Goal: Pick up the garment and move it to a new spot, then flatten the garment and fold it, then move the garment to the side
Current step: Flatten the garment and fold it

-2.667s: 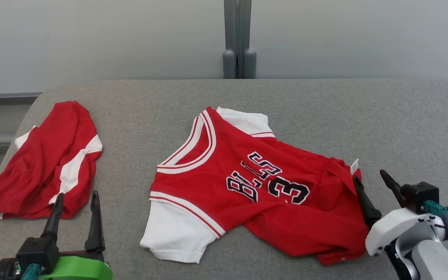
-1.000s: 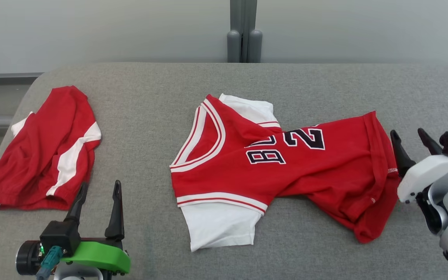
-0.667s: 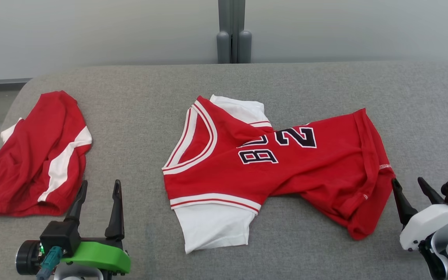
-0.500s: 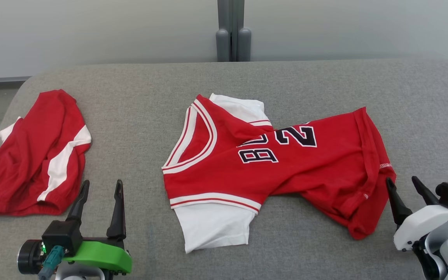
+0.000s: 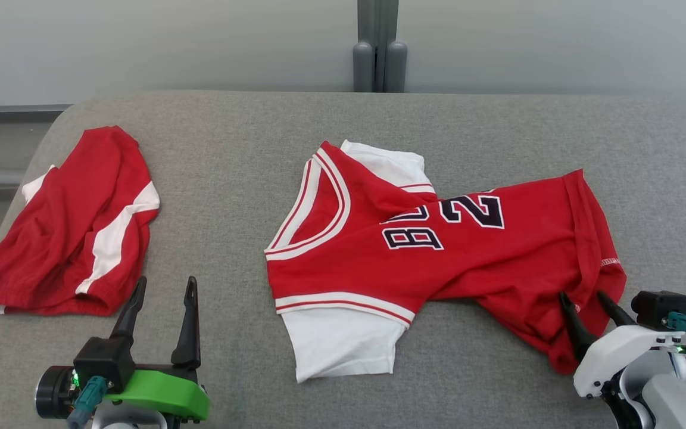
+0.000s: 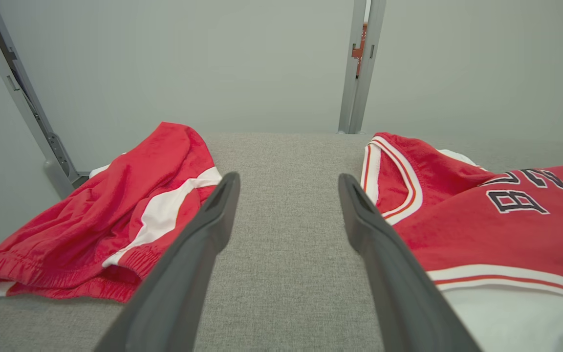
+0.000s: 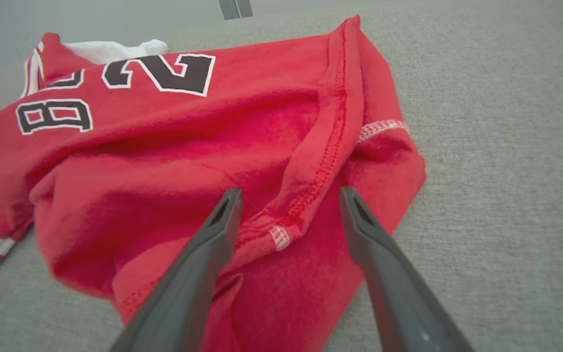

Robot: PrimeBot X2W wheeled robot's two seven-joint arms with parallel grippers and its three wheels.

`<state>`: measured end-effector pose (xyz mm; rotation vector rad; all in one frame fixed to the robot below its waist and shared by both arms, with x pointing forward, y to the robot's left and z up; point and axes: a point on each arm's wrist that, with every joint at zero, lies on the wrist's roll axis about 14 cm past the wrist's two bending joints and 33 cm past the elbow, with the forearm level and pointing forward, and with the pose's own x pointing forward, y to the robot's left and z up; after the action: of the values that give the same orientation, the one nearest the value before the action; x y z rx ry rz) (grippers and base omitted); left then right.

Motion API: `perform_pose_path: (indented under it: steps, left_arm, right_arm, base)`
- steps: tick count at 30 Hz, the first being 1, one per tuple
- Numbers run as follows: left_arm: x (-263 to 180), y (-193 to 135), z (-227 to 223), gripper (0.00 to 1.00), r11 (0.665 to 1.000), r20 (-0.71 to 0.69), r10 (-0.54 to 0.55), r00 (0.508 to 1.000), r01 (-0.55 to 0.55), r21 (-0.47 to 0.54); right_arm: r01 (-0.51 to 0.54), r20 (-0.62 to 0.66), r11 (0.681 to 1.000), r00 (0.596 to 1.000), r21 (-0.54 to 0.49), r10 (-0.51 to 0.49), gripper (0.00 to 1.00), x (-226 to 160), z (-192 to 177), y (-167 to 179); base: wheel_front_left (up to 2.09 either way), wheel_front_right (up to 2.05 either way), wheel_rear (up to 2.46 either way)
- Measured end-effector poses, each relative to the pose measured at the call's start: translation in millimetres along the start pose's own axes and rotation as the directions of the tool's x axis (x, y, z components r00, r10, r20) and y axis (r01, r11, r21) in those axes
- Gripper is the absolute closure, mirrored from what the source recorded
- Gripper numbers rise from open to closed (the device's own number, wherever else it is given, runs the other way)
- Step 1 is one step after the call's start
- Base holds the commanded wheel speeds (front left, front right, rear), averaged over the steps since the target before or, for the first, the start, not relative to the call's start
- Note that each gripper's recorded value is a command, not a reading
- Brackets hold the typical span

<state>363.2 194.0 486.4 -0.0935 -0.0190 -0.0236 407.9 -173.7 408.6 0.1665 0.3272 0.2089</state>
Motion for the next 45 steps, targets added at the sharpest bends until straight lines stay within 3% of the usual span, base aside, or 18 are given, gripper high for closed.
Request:
perform_pose_path:
  steps: [1,2,3,4,13,21,25,29,35,41,45]
  left_arm:
    - [0,1,0,0.00,1.000,-0.002,0.002,1.000,-0.002,0.000]
    - [-1,1,-1,0.00,1.000,-0.003,0.005,1.000,-0.005,0.000]
    - [-1,2,-1,0.00,1.000,-0.004,0.007,1.000,-0.007,0.000]
    - [-2,2,-1,0.00,1.000,-0.005,0.008,1.000,-0.008,0.000]
    - [-5,4,-1,0.00,1.000,-0.004,0.014,1.000,-0.014,-0.001]
    - [4,-13,-1,0.00,0.999,0.001,-0.037,0.999,0.037,-0.008]
    - [8,-20,-1,0.00,0.998,0.001,-0.056,0.998,0.056,-0.011]
    - [8,-21,0,0.00,0.998,0.002,-0.059,0.998,0.059,-0.014]
    - [1,-18,-1,0.00,0.999,0.001,-0.046,0.999,0.047,-0.016]
    - [-1,-21,-4,0.00,0.998,-0.007,-0.055,0.998,0.055,-0.020]
    - [3,-27,-5,0.00,0.997,-0.010,-0.072,0.997,0.072,-0.022]
  right_arm:
    - [0.003,-0.018,1.000,1.000,0.005,-0.003,0.00,2,-4,0]
    - [0.003,-0.036,1.000,0.999,0.008,-0.003,0.31,3,-9,2]
    - [0.003,-0.048,1.000,0.999,0.016,-0.002,0.72,4,-12,3]
    - [0.000,-0.063,1.000,0.998,0.021,0.002,1.00,5,-16,6]
    - [-0.006,0.026,1.000,1.000,0.003,0.006,1.00,5,10,3]
    - [0.040,0.245,0.990,0.970,-0.132,-0.006,1.00,0,103,-30]
    - [0.018,0.324,0.983,0.945,-0.182,0.043,1.00,3,142,-20]
    - [-0.037,0.346,0.976,0.932,-0.213,0.110,1.00,3,153,2]
    - [-0.109,0.330,0.974,0.928,-0.197,0.171,1.00,-14,130,25]
    - [-0.127,0.235,0.986,0.960,-0.109,0.150,1.00,-53,66,23]
    - [-0.085,0.173,0.996,0.981,-0.036,0.090,1.00,-80,30,10]
  base:
    - [0.00,0.00,0.00]
    - [0.00,0.00,0.00]
    - [0.00,0.00,0.00]
    - [0.00,0.00,0.00]
    - [0.00,0.00,0.00]
    - [0.00,0.00,0.00]
    - [0.00,0.00,0.00]
    - [0.00,0.00,0.00]
    - [0.00,0.00,0.00]
    - [0.00,0.00,0.00]
    - [0.00,0.00,0.00]
